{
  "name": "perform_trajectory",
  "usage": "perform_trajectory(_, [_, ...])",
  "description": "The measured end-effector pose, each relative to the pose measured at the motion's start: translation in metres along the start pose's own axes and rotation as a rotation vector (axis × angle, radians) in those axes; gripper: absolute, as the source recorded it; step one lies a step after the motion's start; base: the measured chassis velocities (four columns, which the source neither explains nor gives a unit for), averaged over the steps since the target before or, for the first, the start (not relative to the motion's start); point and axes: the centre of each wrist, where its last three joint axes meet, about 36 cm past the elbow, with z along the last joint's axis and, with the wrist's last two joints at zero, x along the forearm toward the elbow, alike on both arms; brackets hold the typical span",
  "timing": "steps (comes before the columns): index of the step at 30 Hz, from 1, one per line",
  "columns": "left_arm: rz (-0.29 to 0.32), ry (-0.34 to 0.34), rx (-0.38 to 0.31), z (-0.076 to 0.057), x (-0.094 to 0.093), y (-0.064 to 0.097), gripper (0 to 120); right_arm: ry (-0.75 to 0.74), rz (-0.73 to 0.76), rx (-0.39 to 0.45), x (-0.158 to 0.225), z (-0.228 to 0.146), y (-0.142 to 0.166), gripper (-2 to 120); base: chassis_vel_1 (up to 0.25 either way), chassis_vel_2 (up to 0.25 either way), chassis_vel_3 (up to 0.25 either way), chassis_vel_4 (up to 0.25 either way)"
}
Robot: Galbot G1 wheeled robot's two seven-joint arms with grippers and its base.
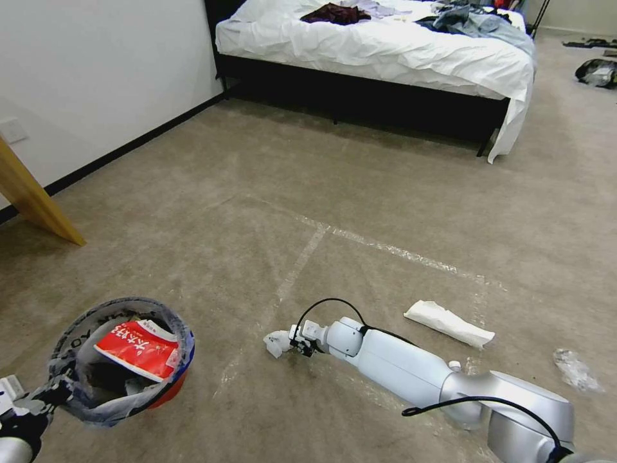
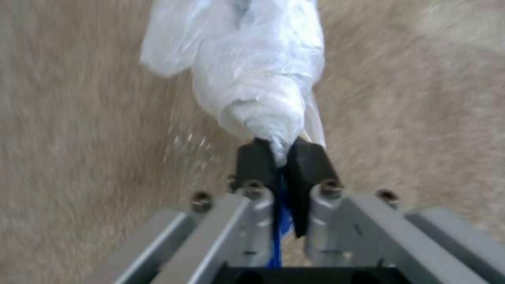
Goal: Pick up the trash bin and place the garbage on the floor into it.
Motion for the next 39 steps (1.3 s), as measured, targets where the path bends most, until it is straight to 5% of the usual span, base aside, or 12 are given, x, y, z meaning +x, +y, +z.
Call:
perform_trajectory(9, [0.009,0.011,-0.008,-0.002,-0.002,-0.004,1,-0.130,0.074,-0.126,0.053,-0.016,-0.040,0,0.000,0.000,0.000,0.000])
perform_trajectory(21, [0.048,0.035,-0.018,-0.002,-0.012,-0.013,1,-0.470,0.197,-0.225,0.200,-0.076,-0.094,0,0.000,0.000,0.000,0.000])
perform_trajectory(31, [0.061,0.041,-0.026,-0.002,-0.014,-0.017,1,-0.662,0.081,-0.172,0.313,-0.180,-0.058,0,0.000,0.000,0.000,0.000])
perform_trajectory(39, [0.065,0.039,-0.030,-0.003,-0.013,-0.019,1,-0.626,-0.027,-0.098,0.320,-0.232,-0.011,0,0.000,0.000,0.000,0.000])
